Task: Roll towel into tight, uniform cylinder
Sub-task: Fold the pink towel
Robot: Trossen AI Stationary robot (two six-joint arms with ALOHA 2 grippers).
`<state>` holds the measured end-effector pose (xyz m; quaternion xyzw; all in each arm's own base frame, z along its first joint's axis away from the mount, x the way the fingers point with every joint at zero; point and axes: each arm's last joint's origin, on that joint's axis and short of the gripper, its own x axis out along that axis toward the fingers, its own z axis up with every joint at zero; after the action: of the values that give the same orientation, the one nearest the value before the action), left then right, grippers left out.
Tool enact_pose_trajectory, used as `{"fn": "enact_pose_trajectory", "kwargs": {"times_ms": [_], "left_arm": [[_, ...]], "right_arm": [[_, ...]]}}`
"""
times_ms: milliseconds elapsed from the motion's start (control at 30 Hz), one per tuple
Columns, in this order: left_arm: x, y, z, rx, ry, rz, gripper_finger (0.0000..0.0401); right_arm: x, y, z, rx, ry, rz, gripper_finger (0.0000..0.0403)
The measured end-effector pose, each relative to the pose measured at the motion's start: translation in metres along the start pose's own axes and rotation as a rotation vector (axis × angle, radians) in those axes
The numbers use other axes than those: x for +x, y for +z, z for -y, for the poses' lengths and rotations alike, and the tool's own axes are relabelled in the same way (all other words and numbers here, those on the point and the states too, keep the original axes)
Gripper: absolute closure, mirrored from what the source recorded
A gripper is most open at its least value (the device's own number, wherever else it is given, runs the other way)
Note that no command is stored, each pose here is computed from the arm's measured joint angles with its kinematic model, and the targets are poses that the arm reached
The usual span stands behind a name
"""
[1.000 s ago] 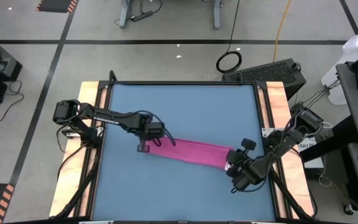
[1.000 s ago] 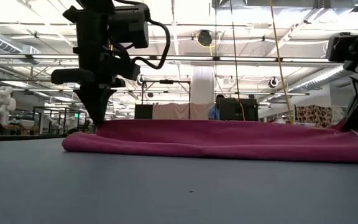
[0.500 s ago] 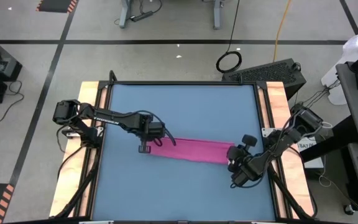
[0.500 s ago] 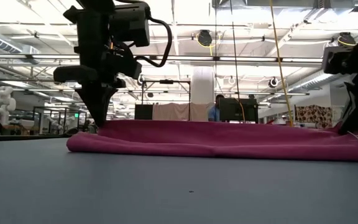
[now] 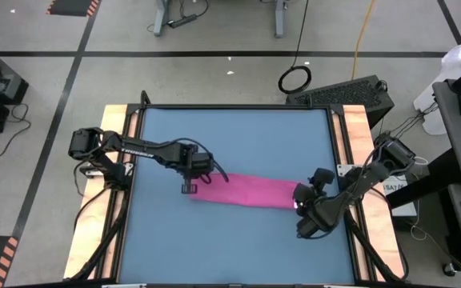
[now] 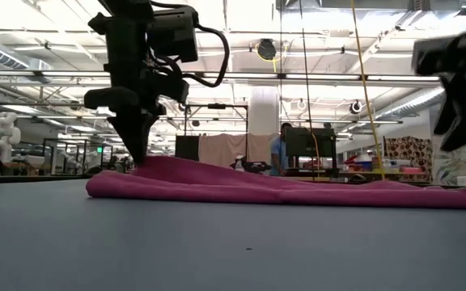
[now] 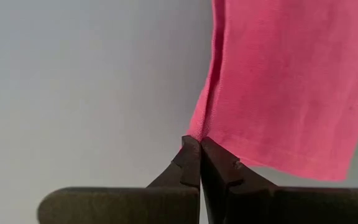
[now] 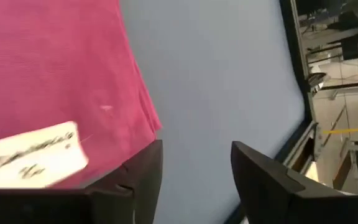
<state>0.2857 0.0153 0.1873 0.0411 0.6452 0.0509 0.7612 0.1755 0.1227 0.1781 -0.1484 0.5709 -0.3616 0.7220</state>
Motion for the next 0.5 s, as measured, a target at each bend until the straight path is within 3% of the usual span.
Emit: {"fn": "enact_pose_trajectory", "kwargs": {"times_ms": [133,267,500], "left_arm": [[0.0,0.0,-0.001,-0.011,0.0,-0.003,0.04],[0.0,0.0,-0.001,-0.011,0.0,-0.003,0.04],[0.0,0.0,-0.001,-0.011,0.0,-0.003,0.04]], "right_arm": [[-0.03,-0.002,0.004,0.028,0.028,0.095,0.0222],[-0.049,-0.016,-0.002,0.121,0.117,0.318,0.0243],[-0.035,-0.038,-0.031,0.305,0.315,0.458,0.0327]]}}
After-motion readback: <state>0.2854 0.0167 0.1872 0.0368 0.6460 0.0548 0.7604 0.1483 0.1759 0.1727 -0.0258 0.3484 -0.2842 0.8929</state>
